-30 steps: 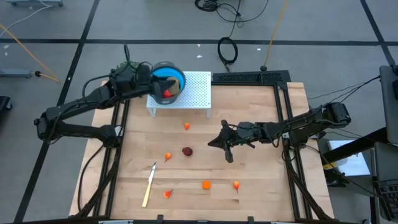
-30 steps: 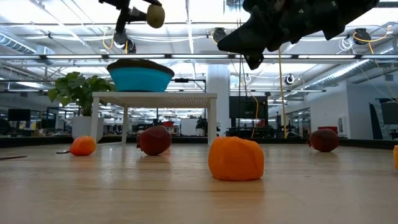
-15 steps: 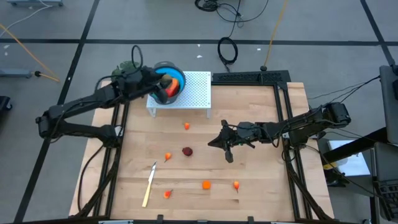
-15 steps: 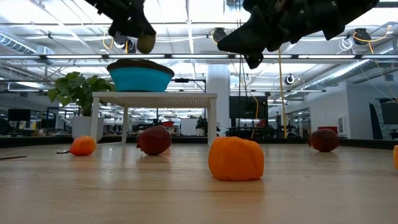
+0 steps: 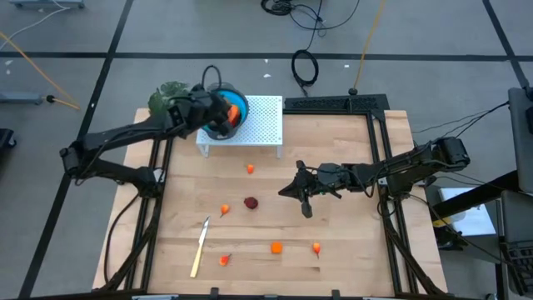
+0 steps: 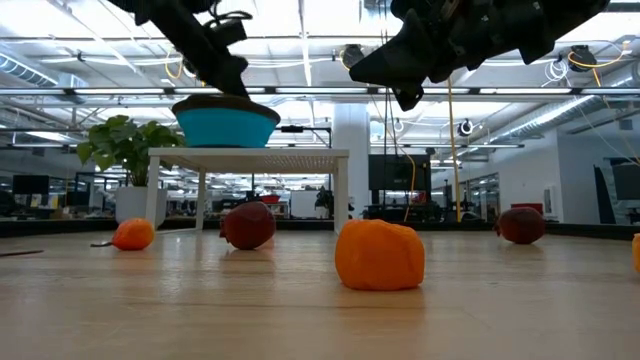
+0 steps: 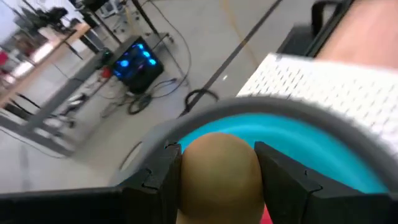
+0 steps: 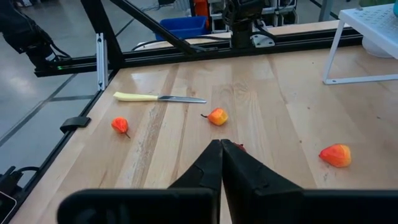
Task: Pick & Place Fruit
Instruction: Put the kiwi into the blue strainer bowl on the shelf
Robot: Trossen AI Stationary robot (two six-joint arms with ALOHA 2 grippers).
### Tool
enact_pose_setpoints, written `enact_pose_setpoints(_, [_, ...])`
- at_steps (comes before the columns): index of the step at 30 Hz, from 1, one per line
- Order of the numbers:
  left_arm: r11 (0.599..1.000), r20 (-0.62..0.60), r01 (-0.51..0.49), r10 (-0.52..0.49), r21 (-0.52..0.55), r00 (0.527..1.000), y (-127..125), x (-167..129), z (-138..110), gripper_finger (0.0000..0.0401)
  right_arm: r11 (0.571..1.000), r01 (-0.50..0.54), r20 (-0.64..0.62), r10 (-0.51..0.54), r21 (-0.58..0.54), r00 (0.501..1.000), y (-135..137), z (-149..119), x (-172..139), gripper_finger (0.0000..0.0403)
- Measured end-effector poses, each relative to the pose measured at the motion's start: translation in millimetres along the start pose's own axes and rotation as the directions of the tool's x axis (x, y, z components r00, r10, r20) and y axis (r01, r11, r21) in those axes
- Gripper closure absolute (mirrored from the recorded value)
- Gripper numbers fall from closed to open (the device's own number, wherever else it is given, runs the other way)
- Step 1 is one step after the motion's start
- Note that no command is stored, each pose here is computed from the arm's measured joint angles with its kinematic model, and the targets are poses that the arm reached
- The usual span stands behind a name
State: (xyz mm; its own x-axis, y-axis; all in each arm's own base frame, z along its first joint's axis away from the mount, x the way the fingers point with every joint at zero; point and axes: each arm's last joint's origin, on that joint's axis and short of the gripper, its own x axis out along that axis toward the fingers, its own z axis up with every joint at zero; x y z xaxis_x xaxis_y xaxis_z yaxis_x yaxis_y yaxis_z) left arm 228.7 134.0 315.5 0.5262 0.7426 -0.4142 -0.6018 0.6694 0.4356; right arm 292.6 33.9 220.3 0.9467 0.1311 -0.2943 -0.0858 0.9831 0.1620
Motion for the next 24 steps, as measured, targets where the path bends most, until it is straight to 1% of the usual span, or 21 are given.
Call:
enact_pose_setpoints(3, [0.994, -0.024, -0.017, 0.02, 0.108, 1.0, -2.8, 6.5, -1.8, 0.0229, 1.0, 0.002, 0.0, -0.002, 0.0, 1.0, -0.3, 0.0, 0.0, 0.0401])
enact_pose_setpoints(6, [0.988, -0.039, -0.008, 0.014, 0.155, 0.999, -4.6, 13.4, -3.8, 0.0229, 1.0, 0.005, 0.001, -0.005, 0.001, 1.0, -0.7, 0.1, 0.0, 0.0402])
enact_pose_setpoints(15, [0.993, 0.0, -0.045, 0.045, 0.111, 0.999, -0.9, 17.8, 0.0, 0.0229, 1.0, 0.007, 0.001, -0.007, 0.001, 1.0, -1.1, 0.2, 0.0, 0.0402])
enact_pose_setpoints(24, [0.993, 0.005, -0.061, 0.061, 0.098, 0.998, 0.0, 17.6, 1.0, 0.0229, 1.0, 0.007, 0.001, -0.007, 0.001, 1.0, -1.1, 0.3, 0.0, 0.0401])
